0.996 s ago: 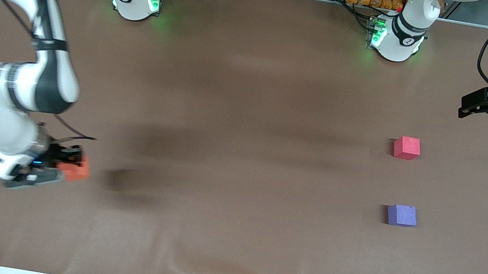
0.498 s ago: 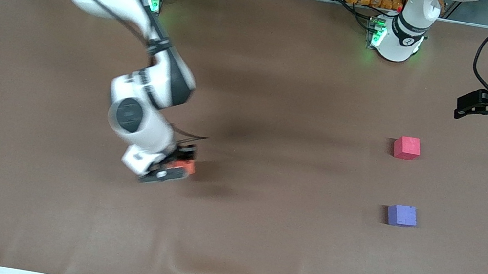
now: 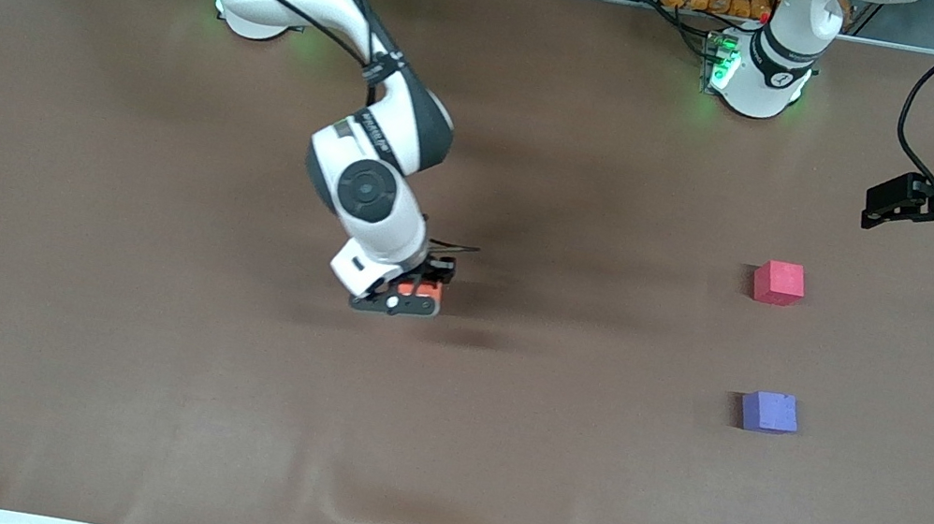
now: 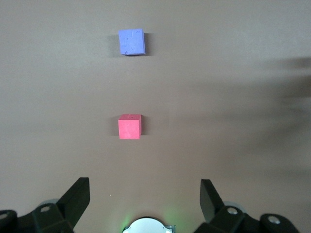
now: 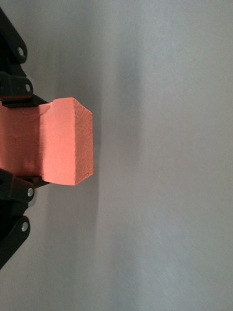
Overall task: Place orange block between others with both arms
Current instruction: 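Lift the orange cube and carry it to the table middle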
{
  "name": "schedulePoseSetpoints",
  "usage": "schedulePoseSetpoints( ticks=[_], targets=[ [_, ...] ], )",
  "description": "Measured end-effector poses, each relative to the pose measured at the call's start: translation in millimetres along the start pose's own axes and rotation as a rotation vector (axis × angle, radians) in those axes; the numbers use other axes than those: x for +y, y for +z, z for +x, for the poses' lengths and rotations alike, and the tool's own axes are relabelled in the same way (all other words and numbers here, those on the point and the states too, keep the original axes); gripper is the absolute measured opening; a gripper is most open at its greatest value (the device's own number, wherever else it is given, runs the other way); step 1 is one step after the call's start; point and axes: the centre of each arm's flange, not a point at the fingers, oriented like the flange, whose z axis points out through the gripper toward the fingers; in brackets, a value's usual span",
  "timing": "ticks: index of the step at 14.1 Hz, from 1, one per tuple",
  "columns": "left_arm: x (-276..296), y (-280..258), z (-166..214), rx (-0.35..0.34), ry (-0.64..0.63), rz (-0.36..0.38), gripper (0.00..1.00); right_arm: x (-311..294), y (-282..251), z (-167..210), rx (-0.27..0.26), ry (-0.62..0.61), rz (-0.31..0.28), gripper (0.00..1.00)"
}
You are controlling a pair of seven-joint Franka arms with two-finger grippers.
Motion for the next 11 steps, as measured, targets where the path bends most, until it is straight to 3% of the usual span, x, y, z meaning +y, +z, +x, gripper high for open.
schedulePoseSetpoints(
  ticks=[4,11],
  targets=[
    [8.8,0.0,-0.5,0.000,0.015,0.002,1.00,-39.8,25.2,-28.4,0.029,0.084,0.008,0.53],
    [7.4,1.5,-3.0,-0.022,0.013,0.003,1.00,-55.3,41.3,-36.4,0.140,0.194,-0.081,0.53]
  ],
)
